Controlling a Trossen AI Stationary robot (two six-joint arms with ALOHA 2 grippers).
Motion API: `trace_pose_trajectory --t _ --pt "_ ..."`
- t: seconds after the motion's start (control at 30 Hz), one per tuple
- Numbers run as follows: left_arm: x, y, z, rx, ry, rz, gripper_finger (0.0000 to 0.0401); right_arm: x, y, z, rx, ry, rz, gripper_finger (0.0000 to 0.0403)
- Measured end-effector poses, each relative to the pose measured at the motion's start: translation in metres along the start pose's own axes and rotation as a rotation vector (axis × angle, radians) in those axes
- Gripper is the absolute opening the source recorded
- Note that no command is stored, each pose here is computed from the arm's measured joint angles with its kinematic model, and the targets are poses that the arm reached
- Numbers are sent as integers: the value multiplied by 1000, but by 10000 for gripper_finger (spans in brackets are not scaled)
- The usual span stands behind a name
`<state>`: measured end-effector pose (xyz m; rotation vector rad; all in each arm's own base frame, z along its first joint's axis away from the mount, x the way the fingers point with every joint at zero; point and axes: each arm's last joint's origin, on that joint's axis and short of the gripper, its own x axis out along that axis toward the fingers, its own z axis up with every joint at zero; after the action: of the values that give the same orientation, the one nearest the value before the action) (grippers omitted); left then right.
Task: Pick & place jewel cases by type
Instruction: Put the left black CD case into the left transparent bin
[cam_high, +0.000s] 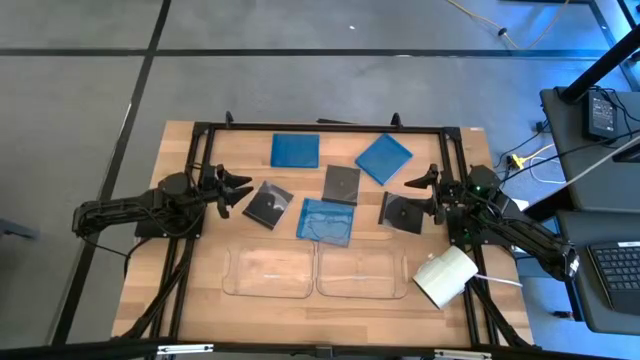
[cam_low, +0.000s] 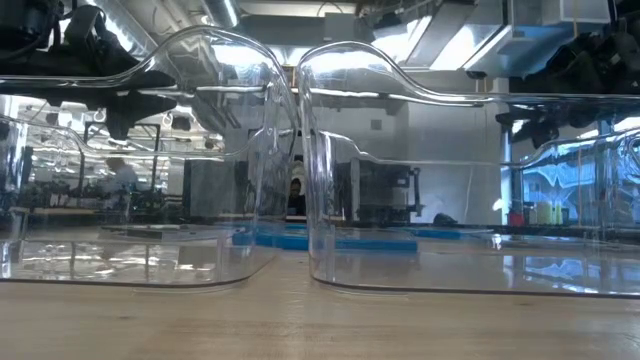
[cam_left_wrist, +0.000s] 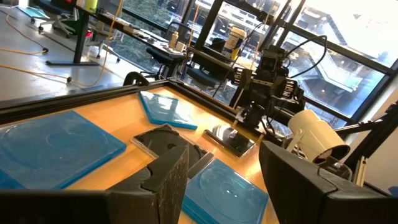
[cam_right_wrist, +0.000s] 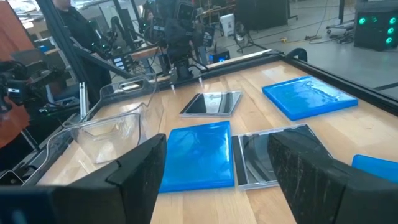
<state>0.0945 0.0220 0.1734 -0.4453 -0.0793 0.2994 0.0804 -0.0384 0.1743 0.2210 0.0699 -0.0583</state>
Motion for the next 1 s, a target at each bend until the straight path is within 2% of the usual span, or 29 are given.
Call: trace_pose_trajectory --t 0.23,0.67,0.77,0.87,1.0 --pt "0 1 1 93 -25 49 192 0 0 0 -19 0 0 284" --pt "0 1 1 96 -21 49 192 0 0 0 -21 -1 0 284" --pt "0 1 1 96 -21 49 192 0 0 2 -62 -15 -5 284" --pt "0 1 1 93 -27 48 192 0 -1 4 -123 -43 -49 284" --pt "0 0 3 91 -51 37 192 0 -3 6 -109 -66 -146 284"
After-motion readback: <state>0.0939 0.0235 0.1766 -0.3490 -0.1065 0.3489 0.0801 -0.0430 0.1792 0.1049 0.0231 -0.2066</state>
